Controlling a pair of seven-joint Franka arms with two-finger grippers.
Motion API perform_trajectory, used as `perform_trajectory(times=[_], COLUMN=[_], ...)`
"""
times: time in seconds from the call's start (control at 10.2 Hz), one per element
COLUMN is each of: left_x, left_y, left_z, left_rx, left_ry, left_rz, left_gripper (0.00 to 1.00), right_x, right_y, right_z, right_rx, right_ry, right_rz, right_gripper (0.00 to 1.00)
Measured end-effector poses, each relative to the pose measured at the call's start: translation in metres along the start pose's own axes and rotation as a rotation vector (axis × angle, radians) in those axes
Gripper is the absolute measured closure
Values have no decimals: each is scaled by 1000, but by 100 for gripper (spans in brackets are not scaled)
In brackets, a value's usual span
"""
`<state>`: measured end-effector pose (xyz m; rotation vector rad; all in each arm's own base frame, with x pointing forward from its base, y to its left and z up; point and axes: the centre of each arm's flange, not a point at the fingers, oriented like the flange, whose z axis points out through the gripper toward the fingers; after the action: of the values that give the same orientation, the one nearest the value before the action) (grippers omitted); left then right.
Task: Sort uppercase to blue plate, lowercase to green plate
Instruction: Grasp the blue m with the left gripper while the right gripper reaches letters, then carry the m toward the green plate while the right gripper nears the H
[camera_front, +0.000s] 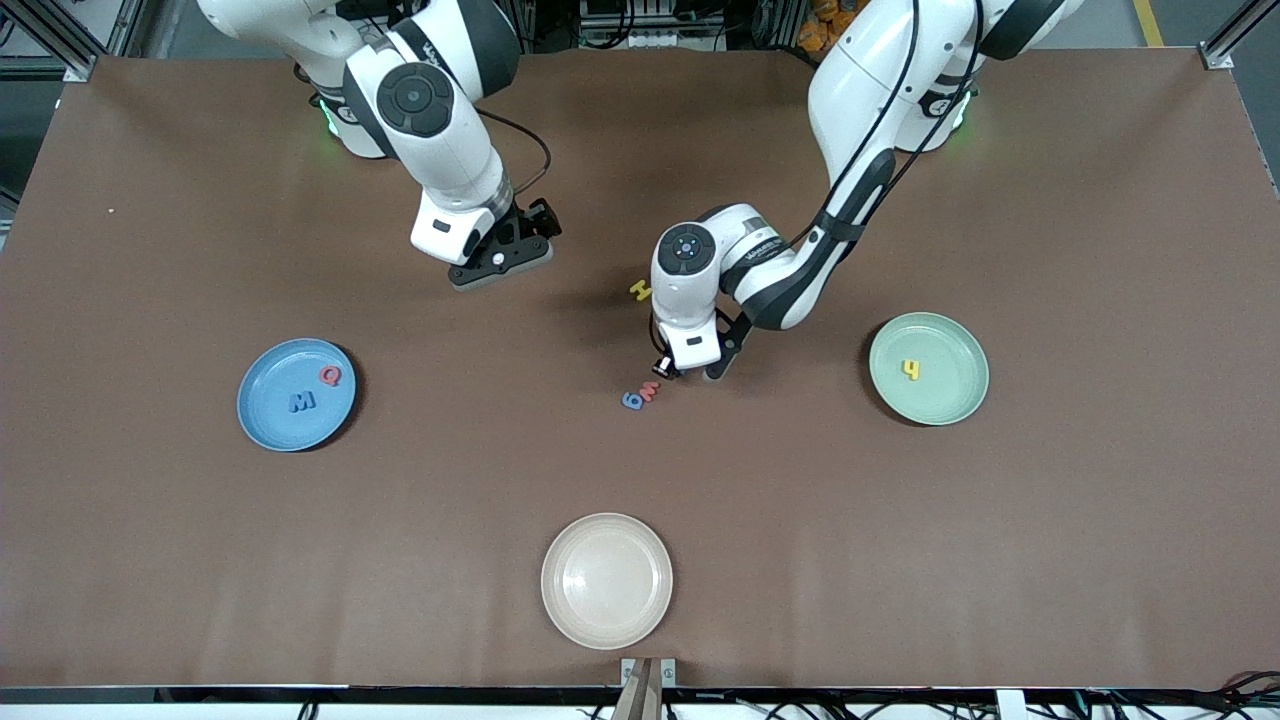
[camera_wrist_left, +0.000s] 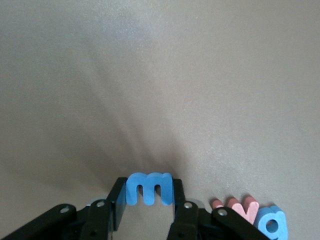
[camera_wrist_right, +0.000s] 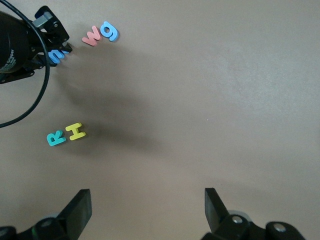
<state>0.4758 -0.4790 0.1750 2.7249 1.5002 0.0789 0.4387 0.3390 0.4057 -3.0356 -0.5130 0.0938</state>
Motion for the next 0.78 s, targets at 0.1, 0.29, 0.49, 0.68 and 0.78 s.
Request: perform_trajectory(times=[0.1,0.29,0.49,0.68,0.78], left_x=[3,19,47,75,85], left_y=[1,9,17,21,21], left_z=[-1,-8,-25,-46,-53], left_rx=[-2,-19,-31,-17,3], left_ry=[1,8,22,46,59], left_rz=[-5,-17,-6,21,43], left_gripper=[59,59,59,59,59], right_x=[0,0,0,0,1], right_y=[0,0,-3,-27,-48], right_z=[0,0,0,5,11], right_rx=[0,0,2,3,1], right_ry=[0,0,4,7,3], right_rz=[0,0,6,74,127], right_gripper=[0,0,0,0,0])
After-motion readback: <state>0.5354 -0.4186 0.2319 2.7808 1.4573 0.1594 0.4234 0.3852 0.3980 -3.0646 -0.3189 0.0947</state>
